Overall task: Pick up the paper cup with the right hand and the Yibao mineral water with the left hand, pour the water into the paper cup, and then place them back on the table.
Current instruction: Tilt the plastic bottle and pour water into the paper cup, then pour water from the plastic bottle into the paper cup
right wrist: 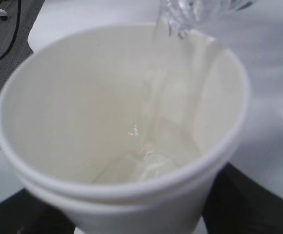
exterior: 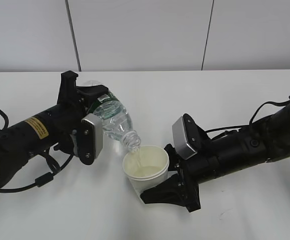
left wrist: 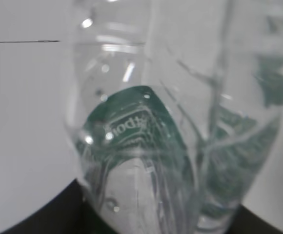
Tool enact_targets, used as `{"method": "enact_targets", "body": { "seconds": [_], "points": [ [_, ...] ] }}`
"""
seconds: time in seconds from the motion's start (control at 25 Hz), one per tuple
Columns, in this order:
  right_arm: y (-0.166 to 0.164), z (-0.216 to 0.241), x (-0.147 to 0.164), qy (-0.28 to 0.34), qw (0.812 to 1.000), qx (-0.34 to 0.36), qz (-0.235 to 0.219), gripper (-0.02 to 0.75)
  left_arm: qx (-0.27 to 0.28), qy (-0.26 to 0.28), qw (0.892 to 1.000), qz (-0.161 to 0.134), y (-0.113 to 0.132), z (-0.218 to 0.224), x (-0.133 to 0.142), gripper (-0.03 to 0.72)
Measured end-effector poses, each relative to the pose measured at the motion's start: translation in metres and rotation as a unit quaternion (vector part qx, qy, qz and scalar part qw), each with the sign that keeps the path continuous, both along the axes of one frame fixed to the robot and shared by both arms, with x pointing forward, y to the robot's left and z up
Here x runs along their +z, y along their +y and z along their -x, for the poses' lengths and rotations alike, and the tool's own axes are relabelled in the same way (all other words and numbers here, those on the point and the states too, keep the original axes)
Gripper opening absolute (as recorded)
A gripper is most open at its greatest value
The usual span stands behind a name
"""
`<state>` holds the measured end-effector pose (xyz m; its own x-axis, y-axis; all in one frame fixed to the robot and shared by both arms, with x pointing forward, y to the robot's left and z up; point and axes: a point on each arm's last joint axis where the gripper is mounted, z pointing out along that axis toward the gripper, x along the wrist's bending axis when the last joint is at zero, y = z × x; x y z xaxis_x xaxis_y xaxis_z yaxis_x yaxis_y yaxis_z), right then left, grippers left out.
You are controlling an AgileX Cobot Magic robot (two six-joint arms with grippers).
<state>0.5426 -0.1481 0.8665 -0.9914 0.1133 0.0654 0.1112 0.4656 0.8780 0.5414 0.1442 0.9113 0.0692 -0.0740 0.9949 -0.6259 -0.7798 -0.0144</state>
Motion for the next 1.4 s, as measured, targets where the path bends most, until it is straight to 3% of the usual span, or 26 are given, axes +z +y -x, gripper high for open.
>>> {"method": "enact_targets", "body": {
  "seconds": [0.8, 1.0, 1.4],
  "points": [
    [0.010, -0.004, -0.002, -0.005, 1.000, -0.005, 0.002, 0.524, -0.004, -0.001, 1.000, -0.002, 0.000, 0.000, 0.000, 0.324],
    [0.024, -0.001, -0.003, -0.016, 1.000, 0.008, 0.021, 0.524, -0.004, -0.001, 1.000, -0.001, 0.000, 0.000, 0.000, 0.323],
    [0.024, -0.004, -0.005, -0.018, 0.999, -0.008, 0.036, 0.524, -0.004, -0.001, 1.000, -0.001, -0.001, 0.000, 0.000, 0.323]
  ]
}}
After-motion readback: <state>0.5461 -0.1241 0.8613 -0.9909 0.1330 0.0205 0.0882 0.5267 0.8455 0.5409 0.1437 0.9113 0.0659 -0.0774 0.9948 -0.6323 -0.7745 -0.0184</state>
